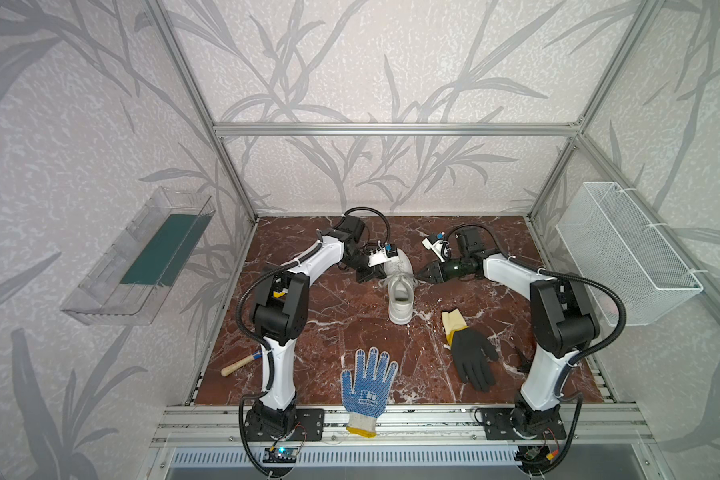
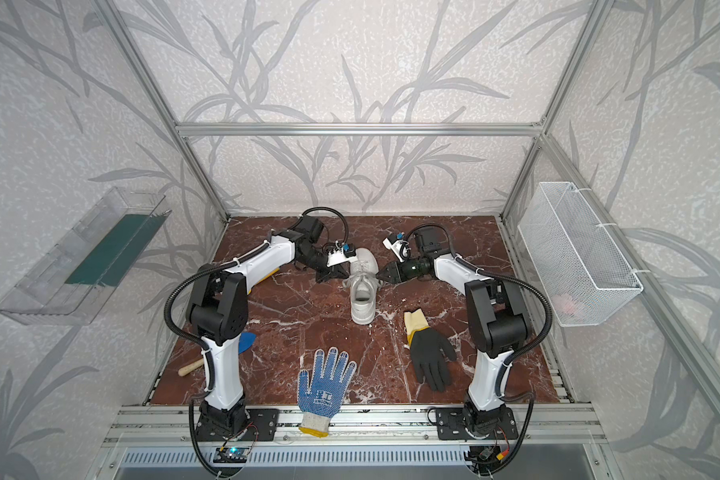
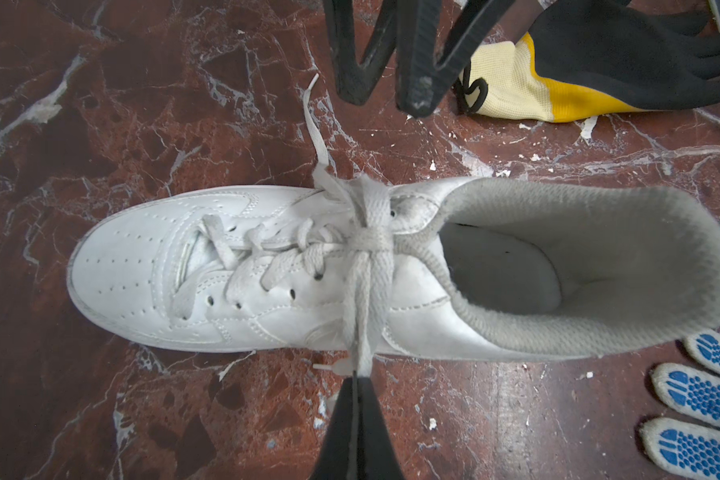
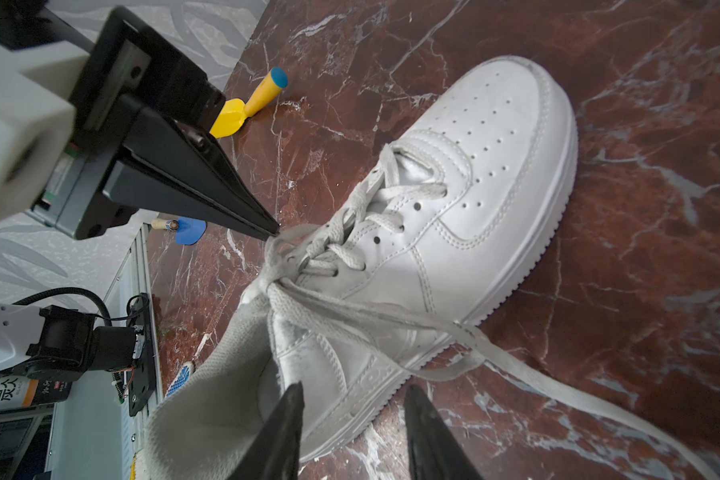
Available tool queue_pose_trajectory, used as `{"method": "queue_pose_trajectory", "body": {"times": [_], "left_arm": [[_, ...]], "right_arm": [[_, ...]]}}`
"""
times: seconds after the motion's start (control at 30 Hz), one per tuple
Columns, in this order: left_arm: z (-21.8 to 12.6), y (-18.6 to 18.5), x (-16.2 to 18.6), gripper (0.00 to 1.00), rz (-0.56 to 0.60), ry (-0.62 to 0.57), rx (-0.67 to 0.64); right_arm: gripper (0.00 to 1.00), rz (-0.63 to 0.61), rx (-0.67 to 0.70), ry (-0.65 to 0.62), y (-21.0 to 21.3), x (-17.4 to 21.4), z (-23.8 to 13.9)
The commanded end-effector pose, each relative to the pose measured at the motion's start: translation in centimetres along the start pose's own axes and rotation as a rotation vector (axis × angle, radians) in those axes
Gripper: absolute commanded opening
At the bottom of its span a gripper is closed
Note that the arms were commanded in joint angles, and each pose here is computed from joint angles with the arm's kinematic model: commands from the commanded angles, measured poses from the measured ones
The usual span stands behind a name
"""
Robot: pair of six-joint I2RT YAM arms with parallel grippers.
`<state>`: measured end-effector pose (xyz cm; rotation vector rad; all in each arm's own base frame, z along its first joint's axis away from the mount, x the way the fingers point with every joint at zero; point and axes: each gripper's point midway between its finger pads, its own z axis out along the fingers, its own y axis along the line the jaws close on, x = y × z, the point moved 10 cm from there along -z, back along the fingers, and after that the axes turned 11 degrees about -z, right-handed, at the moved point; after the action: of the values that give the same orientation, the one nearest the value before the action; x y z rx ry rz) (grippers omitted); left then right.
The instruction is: Tie the shoes
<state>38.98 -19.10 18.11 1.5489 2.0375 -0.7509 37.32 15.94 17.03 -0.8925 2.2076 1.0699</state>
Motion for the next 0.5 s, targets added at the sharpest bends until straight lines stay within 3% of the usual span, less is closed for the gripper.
{"method": "queue_pose_trajectory", "body": {"times": [0.0,0.47], "left_arm": [[-0.24,0.01,-0.51,0.00,0.013,-0.002,0.006],[-0.49,0.44,-0.09,0.00,0.022,0.017,-0.037]], "right_arm": [[0.41,-0.048,-0.030,-0.026,0.86,-0.48,-0.16],[0.41,-0.064,-0.047,-0.017,1.29,-0.34,0.66]]}}
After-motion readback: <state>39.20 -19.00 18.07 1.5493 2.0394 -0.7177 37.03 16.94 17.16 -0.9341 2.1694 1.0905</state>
